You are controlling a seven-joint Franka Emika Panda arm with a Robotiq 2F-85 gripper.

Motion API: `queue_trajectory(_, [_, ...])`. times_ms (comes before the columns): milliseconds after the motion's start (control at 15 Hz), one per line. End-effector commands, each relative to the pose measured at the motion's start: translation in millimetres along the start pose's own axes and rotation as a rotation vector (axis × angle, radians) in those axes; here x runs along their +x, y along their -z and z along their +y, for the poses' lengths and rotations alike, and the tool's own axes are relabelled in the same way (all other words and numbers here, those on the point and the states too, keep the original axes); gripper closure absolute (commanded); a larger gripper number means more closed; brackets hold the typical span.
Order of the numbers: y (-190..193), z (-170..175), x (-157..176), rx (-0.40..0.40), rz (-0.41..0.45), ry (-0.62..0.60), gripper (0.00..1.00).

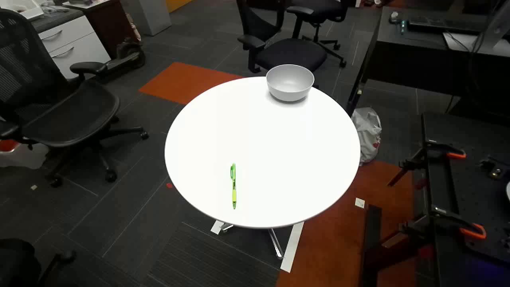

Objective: Put the green pen inside the grey bowl

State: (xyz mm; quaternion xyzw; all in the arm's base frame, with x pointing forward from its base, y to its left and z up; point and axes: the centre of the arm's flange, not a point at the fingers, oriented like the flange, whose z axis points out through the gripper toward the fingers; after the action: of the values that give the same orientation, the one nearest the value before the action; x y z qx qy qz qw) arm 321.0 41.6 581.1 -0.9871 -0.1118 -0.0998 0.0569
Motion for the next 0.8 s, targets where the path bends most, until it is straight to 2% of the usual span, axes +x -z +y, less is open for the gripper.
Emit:
queue_trajectory(0, [0.1,0.0,0.0,0.000,0.000,0.000,0.00])
queue_trajectory(333, [0.1,0.0,0.0,0.000,0.000,0.000,0.00])
queue_trajectory(733, [-50.1,-7.5,51.5,-0.036,-0.003,-0.201,0.00])
